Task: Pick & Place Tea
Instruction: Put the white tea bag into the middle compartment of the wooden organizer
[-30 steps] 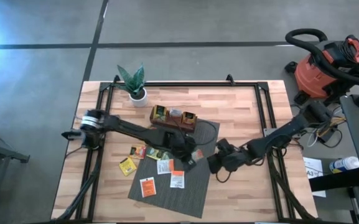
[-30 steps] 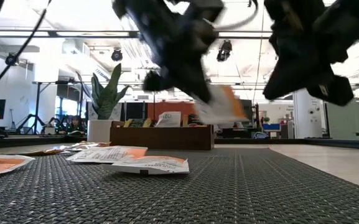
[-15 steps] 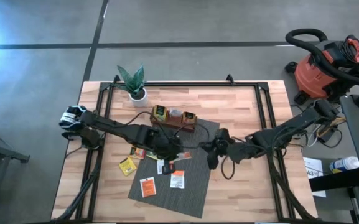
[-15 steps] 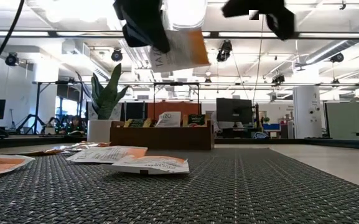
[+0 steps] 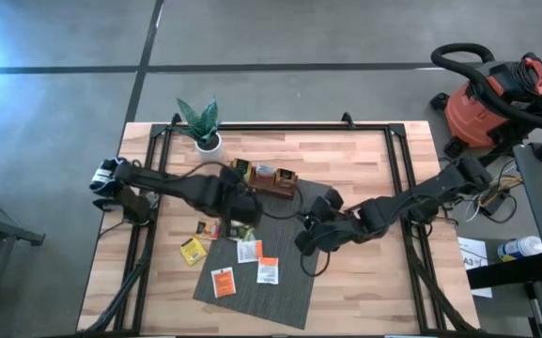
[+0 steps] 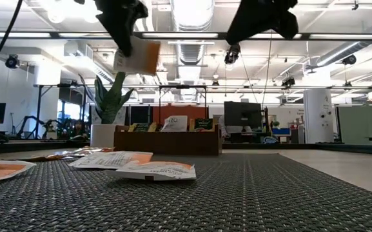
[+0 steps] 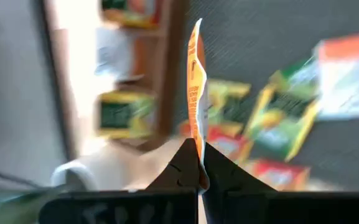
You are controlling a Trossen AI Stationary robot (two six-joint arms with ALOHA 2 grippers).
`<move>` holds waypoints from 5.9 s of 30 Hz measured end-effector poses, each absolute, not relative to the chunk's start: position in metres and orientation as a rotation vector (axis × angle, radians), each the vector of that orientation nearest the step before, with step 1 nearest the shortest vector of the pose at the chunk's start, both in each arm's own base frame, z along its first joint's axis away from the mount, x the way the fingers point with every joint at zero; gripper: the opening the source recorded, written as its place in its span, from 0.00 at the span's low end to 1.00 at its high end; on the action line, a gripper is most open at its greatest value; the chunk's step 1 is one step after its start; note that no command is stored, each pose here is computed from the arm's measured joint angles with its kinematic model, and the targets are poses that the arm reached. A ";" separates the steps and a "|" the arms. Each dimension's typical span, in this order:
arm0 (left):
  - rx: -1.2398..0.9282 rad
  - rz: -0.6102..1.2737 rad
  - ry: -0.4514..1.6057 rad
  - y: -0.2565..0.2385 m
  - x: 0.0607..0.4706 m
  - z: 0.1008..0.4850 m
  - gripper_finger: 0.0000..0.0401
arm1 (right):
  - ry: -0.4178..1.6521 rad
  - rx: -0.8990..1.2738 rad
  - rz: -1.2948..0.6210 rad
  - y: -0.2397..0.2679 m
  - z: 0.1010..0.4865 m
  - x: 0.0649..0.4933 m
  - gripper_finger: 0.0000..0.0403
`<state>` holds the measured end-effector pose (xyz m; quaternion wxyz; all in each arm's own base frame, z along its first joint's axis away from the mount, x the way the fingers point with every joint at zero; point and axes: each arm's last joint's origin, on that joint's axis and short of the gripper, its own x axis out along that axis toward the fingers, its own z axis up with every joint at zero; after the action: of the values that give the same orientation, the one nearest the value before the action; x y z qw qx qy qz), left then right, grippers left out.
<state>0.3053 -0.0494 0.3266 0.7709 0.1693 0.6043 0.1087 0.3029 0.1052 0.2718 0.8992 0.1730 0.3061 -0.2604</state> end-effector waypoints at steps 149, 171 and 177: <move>-0.590 -0.155 0.240 -0.043 0.275 0.414 0.23 | -0.279 0.429 0.002 0.122 0.285 0.284 0.02; -0.621 -0.226 0.312 -0.046 0.289 0.402 0.23 | -0.284 0.432 -0.002 0.121 0.285 0.284 0.02; -0.614 -0.222 0.323 -0.047 0.294 0.398 0.20 | -0.282 0.434 -0.012 0.121 0.285 0.285 0.02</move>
<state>0.2937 -0.0466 0.3978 0.9344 -0.3004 0.1581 -0.1085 0.2848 0.1205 0.2847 0.9666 0.2147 -0.1394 -0.0062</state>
